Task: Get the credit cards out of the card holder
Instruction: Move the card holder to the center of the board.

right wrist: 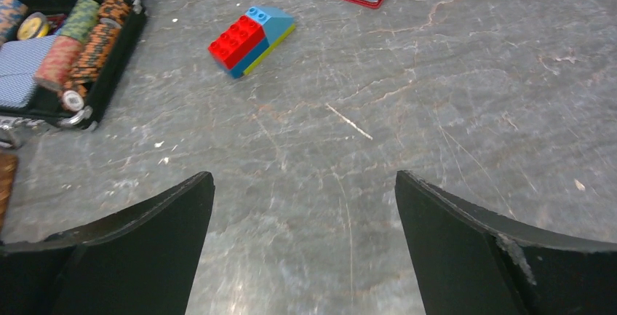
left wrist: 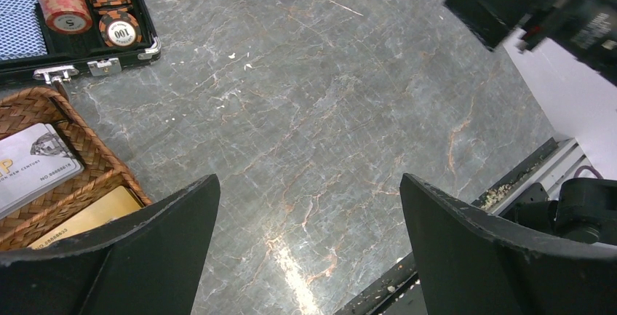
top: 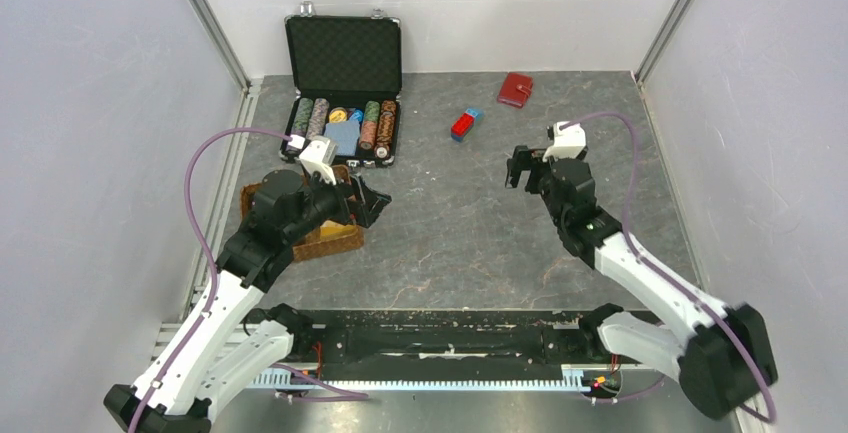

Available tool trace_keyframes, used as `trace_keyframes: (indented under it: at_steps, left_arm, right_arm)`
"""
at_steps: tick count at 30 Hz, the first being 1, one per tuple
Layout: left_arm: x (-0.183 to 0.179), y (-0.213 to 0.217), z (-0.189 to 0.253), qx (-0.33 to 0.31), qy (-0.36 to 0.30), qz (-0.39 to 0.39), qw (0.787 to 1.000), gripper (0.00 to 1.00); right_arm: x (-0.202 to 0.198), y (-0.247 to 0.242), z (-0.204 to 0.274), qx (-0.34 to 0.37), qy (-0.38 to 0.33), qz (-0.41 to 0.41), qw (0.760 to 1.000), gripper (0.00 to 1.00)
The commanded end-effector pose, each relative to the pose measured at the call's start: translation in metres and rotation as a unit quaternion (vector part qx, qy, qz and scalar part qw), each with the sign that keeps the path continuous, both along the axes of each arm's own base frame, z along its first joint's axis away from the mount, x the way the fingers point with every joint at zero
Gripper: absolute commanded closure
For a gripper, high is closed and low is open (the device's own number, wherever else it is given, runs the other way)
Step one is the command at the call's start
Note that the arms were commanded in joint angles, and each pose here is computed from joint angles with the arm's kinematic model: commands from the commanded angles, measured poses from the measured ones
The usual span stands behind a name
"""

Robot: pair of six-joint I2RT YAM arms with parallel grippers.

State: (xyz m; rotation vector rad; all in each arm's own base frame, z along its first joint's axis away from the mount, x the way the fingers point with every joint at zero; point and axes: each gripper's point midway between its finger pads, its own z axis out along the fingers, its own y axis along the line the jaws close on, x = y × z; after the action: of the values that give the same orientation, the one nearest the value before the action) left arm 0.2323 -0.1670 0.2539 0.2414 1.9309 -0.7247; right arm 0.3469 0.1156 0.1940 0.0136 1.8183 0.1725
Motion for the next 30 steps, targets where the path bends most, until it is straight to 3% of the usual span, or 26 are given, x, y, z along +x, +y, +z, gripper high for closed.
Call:
trace_keyframes:
  at_steps: [1,8,18,25,30]
  left_arm:
    - [0.001,-0.005,0.015,-0.030,-0.006,-0.002,1.000,0.00]
    - [-0.001,-0.005,0.017,-0.036,-0.009,-0.002,0.999,0.00]
    - [-0.004,-0.005,0.020,-0.037,-0.014,-0.008,0.999,0.00]
    - [-0.003,-0.006,0.018,-0.033,-0.008,-0.010,0.999,0.00]
    - [-0.002,-0.008,0.016,-0.033,-0.002,-0.012,0.999,0.00]
  right_arm:
    - [0.045,-0.001,0.001,0.052,-0.053,0.027,0.997,0.07]
    - [0.131,-0.011,-0.066,0.150,0.030,0.012,0.988,0.24]
    - [0.251,-0.032,-0.112,0.297,0.046,-0.010,0.954,0.45]
    - [0.308,-0.044,-0.133,0.342,0.051,-0.032,0.938,0.49]
    - [0.324,-0.047,-0.157,0.362,0.069,-0.055,0.928,0.51]
